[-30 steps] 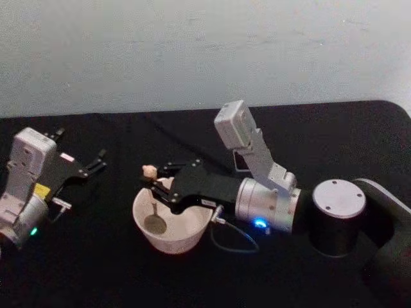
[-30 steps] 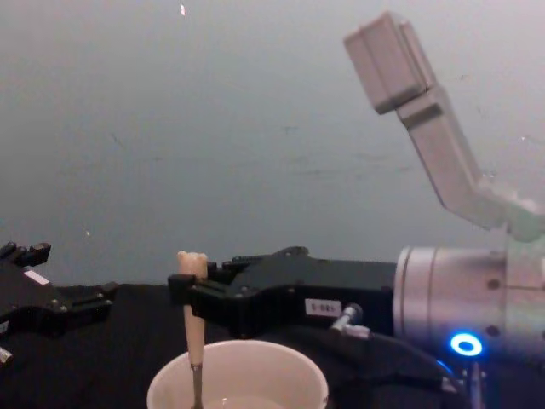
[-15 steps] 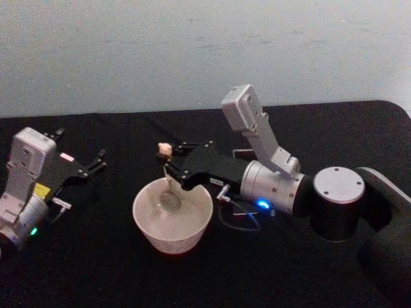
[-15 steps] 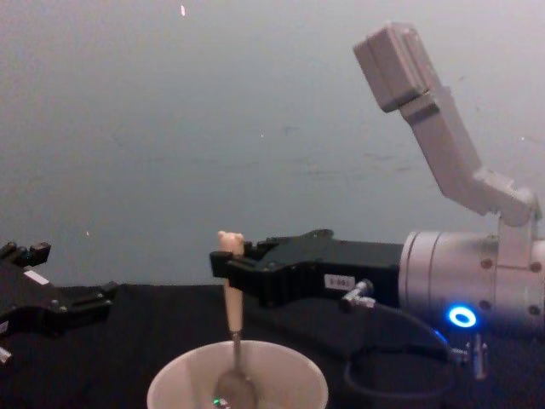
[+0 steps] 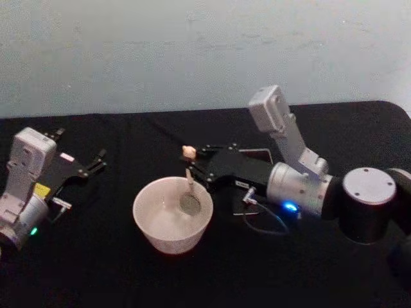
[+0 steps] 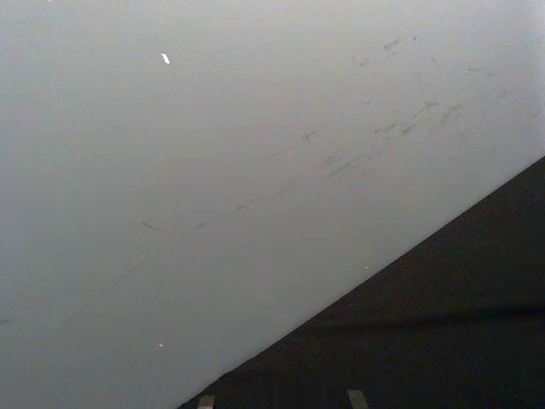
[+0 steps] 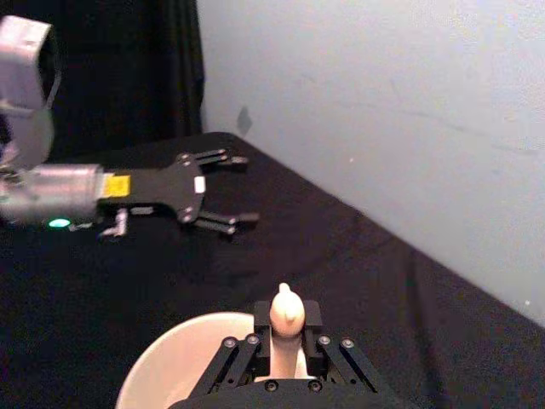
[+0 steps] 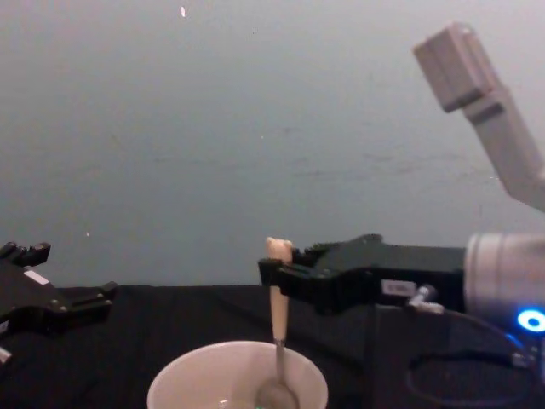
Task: Pick up the stirring spoon with one hand, stir inside the cup, then place it back in its original position.
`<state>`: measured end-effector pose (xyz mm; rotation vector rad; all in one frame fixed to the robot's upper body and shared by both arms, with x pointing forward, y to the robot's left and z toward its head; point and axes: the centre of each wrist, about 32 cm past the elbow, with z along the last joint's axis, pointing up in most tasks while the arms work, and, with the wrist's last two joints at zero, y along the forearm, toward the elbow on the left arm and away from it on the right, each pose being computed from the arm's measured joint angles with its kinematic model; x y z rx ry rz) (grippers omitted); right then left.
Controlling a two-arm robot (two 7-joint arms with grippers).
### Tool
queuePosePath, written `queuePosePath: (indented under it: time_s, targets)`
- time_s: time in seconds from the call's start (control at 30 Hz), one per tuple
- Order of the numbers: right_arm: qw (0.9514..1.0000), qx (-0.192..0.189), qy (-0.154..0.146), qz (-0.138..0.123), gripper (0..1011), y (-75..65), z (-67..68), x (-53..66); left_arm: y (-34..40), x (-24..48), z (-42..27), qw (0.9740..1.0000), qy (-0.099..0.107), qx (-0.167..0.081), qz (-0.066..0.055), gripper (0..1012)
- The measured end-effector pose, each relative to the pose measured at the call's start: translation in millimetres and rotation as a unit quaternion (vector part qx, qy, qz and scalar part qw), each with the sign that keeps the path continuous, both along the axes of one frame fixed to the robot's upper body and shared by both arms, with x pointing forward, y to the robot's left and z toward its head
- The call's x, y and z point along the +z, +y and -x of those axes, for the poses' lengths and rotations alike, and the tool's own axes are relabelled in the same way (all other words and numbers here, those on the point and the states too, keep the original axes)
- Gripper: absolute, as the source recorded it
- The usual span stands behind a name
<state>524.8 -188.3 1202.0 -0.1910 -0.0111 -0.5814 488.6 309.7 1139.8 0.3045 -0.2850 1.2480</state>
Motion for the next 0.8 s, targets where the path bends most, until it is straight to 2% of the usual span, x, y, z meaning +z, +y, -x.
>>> queuePosePath:
  time_s: [0.2, 0.4, 0.6, 0.8]
  targets:
    - [0.9997, 0.021, 0.016, -0.001, 211, -9.1, 14.6, 0.5, 0.0, 0.0, 0.0, 1.0000, 0.000, 0.000, 0.000, 1001]
    - [0.9987, 0.044, 0.023, -0.011, 211, -7.7, 25.4, 3.9, 0.0, 0.0, 0.0, 1.0000, 0.000, 0.000, 0.000, 1001]
    - [0.9973, 0.067, 0.027, -0.016, 211, 1.7, 31.3, 5.5, 0.0, 0.0, 0.0, 1.0000, 0.000, 0.000, 0.000, 1001]
    - [0.9963, 0.078, 0.032, -0.015, 211, 13.8, 28.9, 4.9, 0.0, 0.0, 0.0, 1.0000, 0.000, 0.000, 0.000, 1001]
